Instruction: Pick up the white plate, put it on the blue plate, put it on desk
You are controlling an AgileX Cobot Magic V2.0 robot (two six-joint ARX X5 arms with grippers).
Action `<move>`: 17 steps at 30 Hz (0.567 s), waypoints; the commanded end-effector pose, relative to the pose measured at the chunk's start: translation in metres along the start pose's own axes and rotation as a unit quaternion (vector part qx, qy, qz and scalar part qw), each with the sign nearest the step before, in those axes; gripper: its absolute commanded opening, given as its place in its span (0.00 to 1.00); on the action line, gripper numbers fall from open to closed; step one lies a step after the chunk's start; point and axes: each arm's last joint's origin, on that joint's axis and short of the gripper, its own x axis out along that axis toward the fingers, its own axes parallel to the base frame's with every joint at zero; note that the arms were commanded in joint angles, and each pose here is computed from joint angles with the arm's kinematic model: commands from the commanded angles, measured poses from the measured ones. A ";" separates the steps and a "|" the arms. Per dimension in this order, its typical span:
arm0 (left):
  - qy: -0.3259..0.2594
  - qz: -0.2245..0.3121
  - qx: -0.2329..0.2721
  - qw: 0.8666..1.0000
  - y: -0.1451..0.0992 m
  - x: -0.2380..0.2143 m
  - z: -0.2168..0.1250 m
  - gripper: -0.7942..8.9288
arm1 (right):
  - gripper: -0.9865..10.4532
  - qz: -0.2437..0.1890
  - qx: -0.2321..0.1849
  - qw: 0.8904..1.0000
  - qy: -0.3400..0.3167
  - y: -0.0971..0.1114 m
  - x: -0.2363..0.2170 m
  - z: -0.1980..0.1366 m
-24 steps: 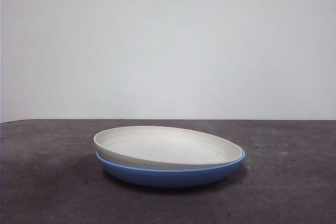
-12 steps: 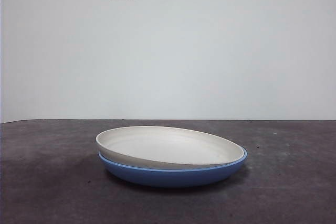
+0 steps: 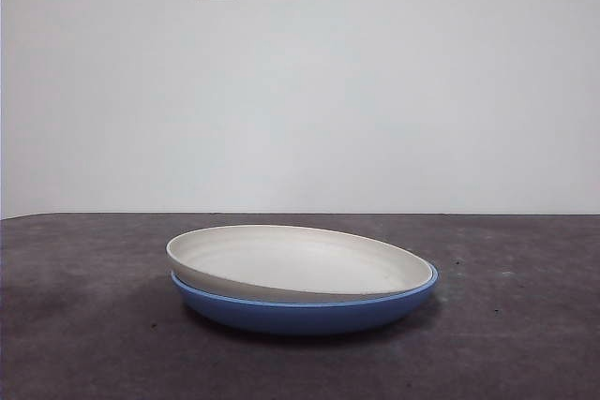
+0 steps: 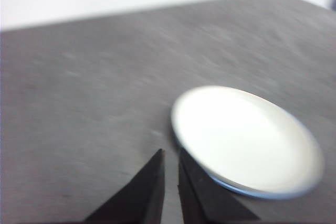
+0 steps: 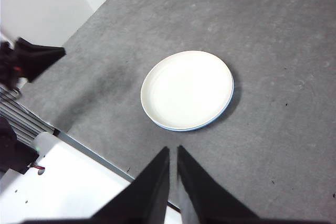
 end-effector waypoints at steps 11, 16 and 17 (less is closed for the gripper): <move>-0.069 0.163 -0.106 0.978 0.019 0.010 -0.076 0.13 | 0.11 0.004 -0.009 1.000 -0.011 0.002 -0.003 0.002; -0.078 0.226 -0.107 0.965 0.022 0.007 -0.077 0.13 | 0.11 0.003 -0.009 1.000 -0.011 0.002 -0.003 0.002; -0.080 0.243 -0.107 0.961 0.023 0.007 -0.079 0.13 | 0.11 0.004 -0.009 1.000 -0.011 0.002 -0.003 0.002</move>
